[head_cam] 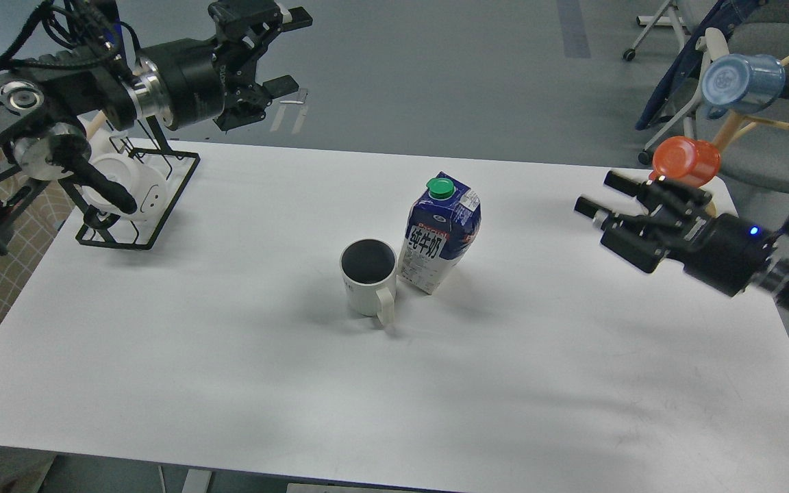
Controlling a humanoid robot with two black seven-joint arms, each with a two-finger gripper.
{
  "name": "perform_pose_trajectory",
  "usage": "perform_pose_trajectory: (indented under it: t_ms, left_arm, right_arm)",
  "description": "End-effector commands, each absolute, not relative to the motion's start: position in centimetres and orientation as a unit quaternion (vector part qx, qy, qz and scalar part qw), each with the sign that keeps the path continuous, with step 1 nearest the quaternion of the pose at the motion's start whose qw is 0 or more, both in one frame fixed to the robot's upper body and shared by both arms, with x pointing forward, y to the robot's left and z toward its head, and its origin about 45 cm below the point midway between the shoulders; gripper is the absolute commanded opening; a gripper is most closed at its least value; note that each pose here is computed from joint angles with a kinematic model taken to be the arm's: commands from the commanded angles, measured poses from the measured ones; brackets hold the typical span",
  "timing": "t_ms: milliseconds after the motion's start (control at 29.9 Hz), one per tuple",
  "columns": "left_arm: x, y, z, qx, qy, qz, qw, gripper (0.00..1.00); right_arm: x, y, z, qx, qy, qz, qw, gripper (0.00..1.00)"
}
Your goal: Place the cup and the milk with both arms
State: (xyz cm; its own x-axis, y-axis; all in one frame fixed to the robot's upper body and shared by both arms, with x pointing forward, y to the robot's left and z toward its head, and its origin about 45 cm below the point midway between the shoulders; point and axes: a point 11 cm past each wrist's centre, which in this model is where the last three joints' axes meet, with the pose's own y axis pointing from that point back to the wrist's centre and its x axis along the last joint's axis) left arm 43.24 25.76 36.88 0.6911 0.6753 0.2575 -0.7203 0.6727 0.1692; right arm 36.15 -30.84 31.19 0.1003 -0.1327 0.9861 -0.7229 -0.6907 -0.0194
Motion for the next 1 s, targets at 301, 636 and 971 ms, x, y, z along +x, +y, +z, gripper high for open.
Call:
perform_pose_trajectory:
  t_ms: [301, 636, 971]
  left_arm:
    - [46.7, 26.3, 39.3, 0.014, -0.062, 0.433, 0.899, 0.98]
    - [49.6, 26.9, 34.8, -0.051, 0.017, 0.463, 0.884, 0.98]
    - [50.8, 26.7, 30.3, -0.089, 0.094, 0.501, 0.855, 0.98]
  right_arm:
    - [48.3, -30.7, 44.0, 0.776, -0.484, 0.397, 0.079, 0.71]
    - [53.9, -22.7, 40.0, 0.825, -0.529, 0.181, -0.076, 0.73]
    - [52.9, -18.1, 31.7, 0.836, -0.535, 0.043, -0.113, 0.99]
